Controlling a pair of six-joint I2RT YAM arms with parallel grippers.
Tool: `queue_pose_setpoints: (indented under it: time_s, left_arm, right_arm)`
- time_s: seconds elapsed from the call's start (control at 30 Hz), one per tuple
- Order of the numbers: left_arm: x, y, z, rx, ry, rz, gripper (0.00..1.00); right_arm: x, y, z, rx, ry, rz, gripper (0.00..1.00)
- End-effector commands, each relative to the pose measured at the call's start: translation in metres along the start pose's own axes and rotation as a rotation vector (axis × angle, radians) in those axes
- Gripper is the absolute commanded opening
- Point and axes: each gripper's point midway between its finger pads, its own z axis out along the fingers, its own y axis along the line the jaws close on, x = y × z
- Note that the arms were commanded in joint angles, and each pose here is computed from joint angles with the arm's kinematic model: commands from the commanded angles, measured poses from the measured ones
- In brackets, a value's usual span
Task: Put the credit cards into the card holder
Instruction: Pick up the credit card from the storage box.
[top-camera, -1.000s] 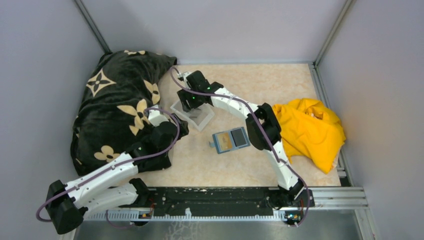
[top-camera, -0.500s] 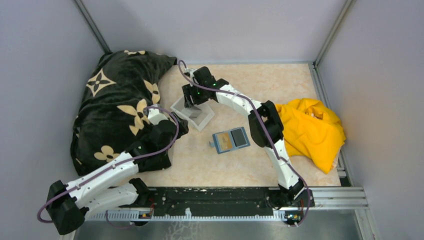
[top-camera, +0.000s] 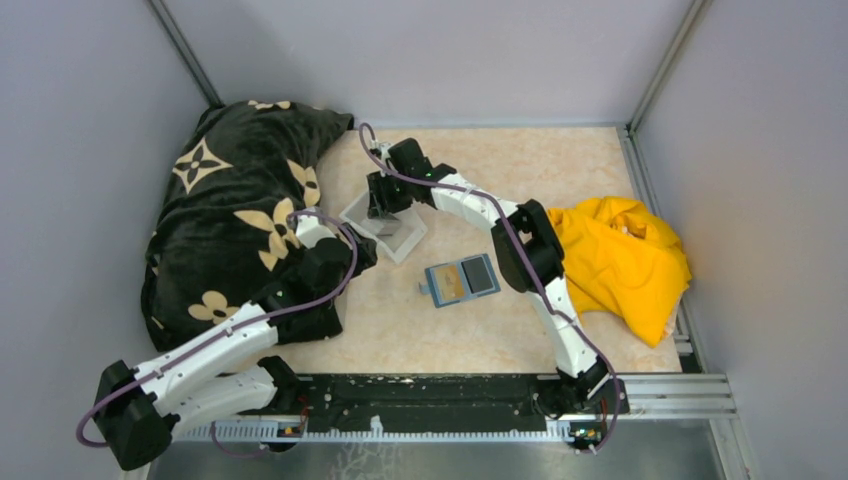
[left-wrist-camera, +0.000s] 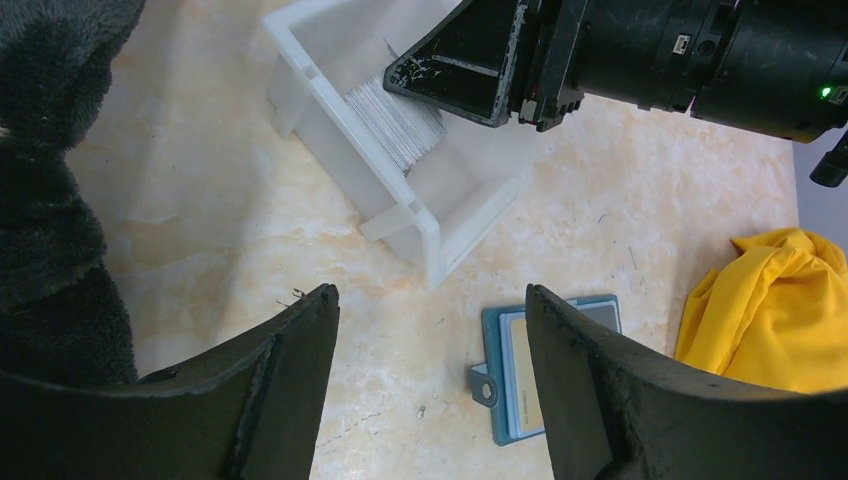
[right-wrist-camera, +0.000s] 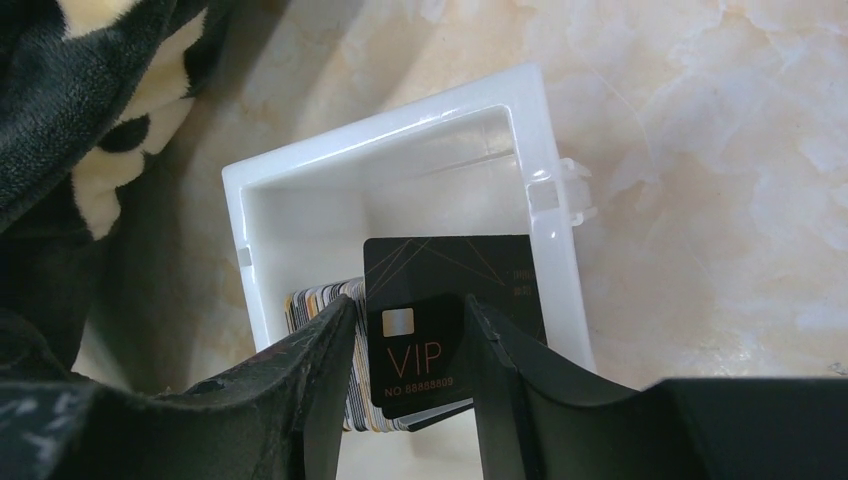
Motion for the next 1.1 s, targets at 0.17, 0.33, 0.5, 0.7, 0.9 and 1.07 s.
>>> queue_pose_setpoints:
  time_s: [0.17,0.33,0.5,0.7,0.9,1.07]
  left_arm:
    - [0.003,-0.002,0.006,0.015,0.014,0.007,0.75]
    - [0.005,-0.001,0.007,0.015,0.022,0.005,0.75]
    - [0.006,0.0,0.008,0.017,0.027,0.002,0.75]
    - [0.005,0.002,0.008,0.013,0.026,-0.003,0.75]
    - [0.004,0.002,0.008,0.013,0.028,-0.005,0.75]
    - [0.006,0.003,0.009,0.009,0.033,-0.006,0.75]
  right_arm:
    - [-0.002,0.016,-0.013,-0.041,-0.004,0.011,0.43]
    - [-0.007,0.022,-0.019,-0.048,-0.014,0.005,0.43]
    - [-0.009,0.028,-0.022,-0.054,-0.019,0.001,0.42]
    - [-0.014,0.034,-0.028,-0.059,-0.03,-0.007,0.4]
    - [-0.018,0.039,-0.034,-0.065,-0.042,-0.012,0.4]
    - [-0.02,0.042,-0.038,-0.071,-0.049,-0.016,0.39]
